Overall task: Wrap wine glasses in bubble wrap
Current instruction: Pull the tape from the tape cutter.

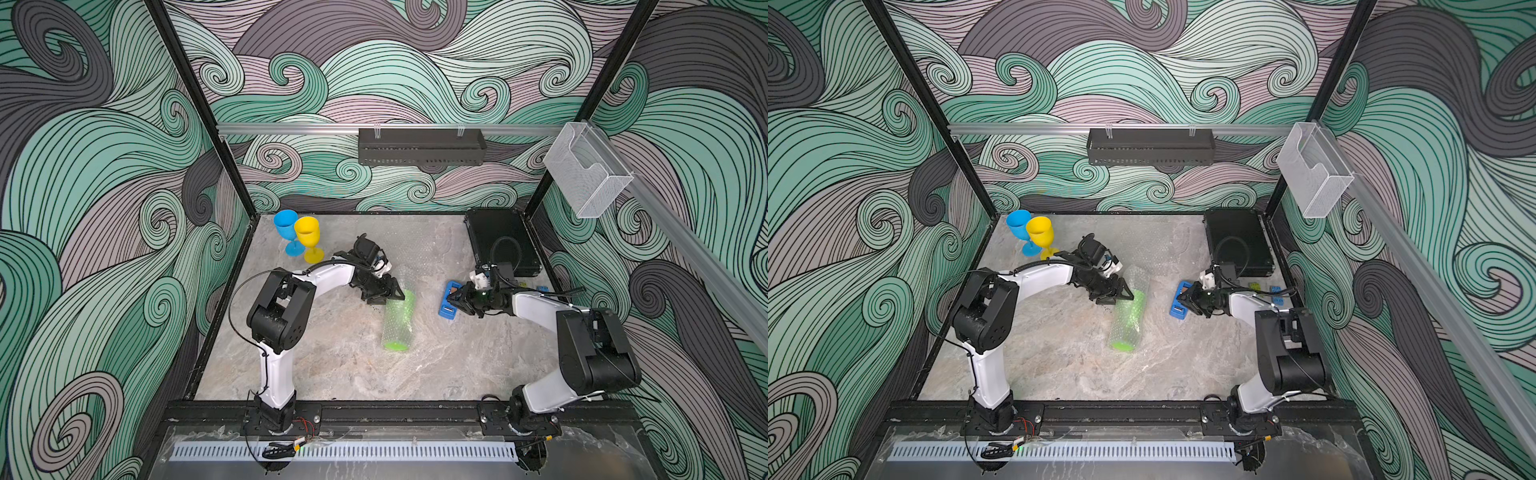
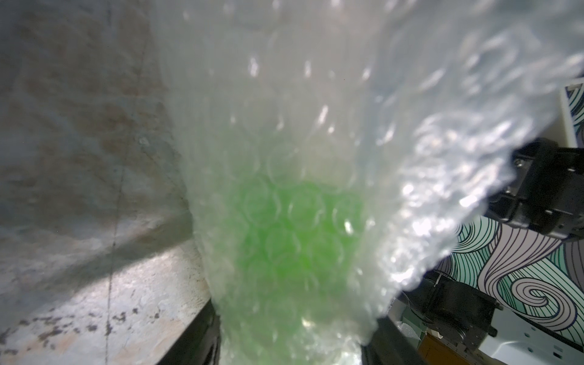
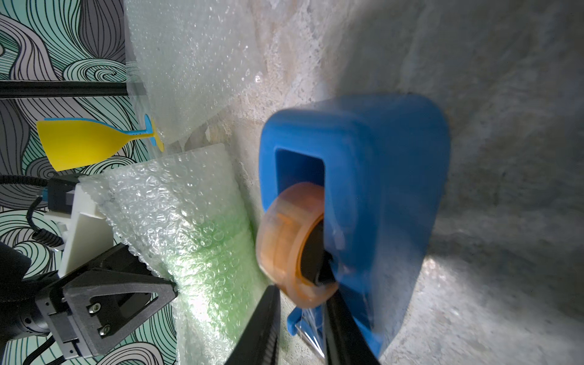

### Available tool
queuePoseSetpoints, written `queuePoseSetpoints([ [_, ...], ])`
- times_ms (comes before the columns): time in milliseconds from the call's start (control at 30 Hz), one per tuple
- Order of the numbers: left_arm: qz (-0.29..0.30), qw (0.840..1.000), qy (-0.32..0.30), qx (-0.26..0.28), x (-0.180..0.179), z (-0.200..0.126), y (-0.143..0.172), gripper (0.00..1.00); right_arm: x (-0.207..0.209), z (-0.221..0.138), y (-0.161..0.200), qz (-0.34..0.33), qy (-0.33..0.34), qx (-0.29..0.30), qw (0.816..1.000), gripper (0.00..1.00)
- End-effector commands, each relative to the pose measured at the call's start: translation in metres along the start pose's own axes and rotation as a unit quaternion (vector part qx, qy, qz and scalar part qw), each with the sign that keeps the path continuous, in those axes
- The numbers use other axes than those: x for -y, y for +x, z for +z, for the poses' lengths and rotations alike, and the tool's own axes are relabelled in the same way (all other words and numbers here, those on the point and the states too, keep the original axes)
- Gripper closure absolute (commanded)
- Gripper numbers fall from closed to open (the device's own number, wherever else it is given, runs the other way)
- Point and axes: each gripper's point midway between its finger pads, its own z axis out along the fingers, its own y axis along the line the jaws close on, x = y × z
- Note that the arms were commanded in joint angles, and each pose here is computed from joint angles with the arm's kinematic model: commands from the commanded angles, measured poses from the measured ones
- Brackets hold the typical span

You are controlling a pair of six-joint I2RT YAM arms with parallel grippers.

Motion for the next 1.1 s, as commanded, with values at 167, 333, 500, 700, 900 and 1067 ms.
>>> queuePoseSetpoints([
  [167, -0.029, 0.996, -0.067, -0.043, -0.032, 0.017, 0.028, 0.38, 0.031, -0.003, 0.014, 0.033, 0.028, -0.009, 0.999, 0.71],
  [333, -0.029, 0.996, -0.068, -0.044, -0.033, 0.017, 0.028, 0.38, 0.036, -0.005, 0.018, 0.039, 0.026, -0.012, 0.999, 0.71],
  [500, -0.029, 0.996, -0.069, -0.045, -0.033, 0.018, 0.028, 0.38, 0.038, 0.0, 0.021, 0.047, 0.015, -0.019, 0.999, 0.71],
  [700, -0.03, 0.996, -0.07, -0.044, -0.033, 0.017, 0.027, 0.38, 0.043, 0.007, 0.019, 0.055, 0.011, -0.021, 0.998, 0.73],
  [900, -0.03, 0.996, -0.071, -0.045, -0.034, 0.018, 0.028, 0.38, 0.049, 0.012, 0.02, 0.068, 0.003, -0.025, 0.997, 0.75],
  [1067, -0.029, 0.996, -0.071, -0.044, -0.034, 0.018, 0.028, 0.38, 0.051, 0.013, 0.018, 0.072, 0.0, -0.024, 0.997, 0.77],
])
